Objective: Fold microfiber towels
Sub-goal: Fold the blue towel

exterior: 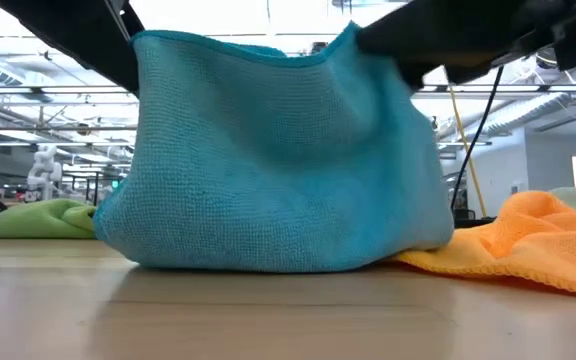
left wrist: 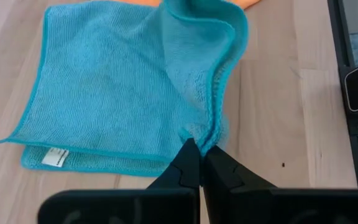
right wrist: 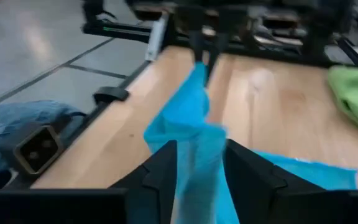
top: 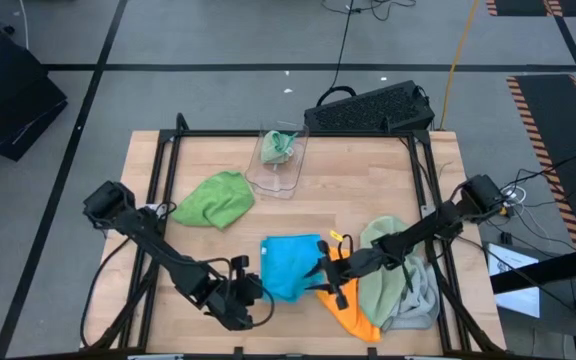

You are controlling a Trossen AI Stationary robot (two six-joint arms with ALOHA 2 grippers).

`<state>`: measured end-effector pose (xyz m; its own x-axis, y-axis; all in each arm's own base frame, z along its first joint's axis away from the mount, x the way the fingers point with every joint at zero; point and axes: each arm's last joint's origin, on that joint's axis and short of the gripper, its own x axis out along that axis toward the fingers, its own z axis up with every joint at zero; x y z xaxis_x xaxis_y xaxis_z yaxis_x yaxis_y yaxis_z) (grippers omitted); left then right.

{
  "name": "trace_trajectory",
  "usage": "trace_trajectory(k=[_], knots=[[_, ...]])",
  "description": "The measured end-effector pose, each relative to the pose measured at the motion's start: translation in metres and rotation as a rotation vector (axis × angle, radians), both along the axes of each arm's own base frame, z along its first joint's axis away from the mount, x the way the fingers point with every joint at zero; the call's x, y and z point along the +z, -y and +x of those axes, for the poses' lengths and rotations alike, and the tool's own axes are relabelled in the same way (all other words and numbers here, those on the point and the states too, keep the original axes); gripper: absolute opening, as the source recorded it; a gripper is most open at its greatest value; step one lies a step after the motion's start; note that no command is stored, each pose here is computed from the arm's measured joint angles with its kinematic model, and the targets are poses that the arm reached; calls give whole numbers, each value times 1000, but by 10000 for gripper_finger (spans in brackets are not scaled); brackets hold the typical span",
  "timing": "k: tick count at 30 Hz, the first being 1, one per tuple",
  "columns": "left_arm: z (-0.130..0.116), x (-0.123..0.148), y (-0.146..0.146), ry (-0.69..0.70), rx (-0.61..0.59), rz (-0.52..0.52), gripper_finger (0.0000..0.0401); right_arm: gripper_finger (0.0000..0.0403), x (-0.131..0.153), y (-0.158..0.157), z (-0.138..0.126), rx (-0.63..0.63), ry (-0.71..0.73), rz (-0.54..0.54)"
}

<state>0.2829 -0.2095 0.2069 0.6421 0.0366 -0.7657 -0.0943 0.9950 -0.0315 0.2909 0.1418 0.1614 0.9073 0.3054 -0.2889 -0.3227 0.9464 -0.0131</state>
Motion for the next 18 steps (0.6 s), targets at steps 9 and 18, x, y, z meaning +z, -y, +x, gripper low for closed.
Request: trace_trajectory(k=[9, 18], knots=[[0, 0, 0, 5, 4, 2, 1, 20, 0, -6, -4, 23, -8, 0], [-7, 7, -5, -25, 6, 21, 2, 15, 20, -4, -12, -31, -2, 32]])
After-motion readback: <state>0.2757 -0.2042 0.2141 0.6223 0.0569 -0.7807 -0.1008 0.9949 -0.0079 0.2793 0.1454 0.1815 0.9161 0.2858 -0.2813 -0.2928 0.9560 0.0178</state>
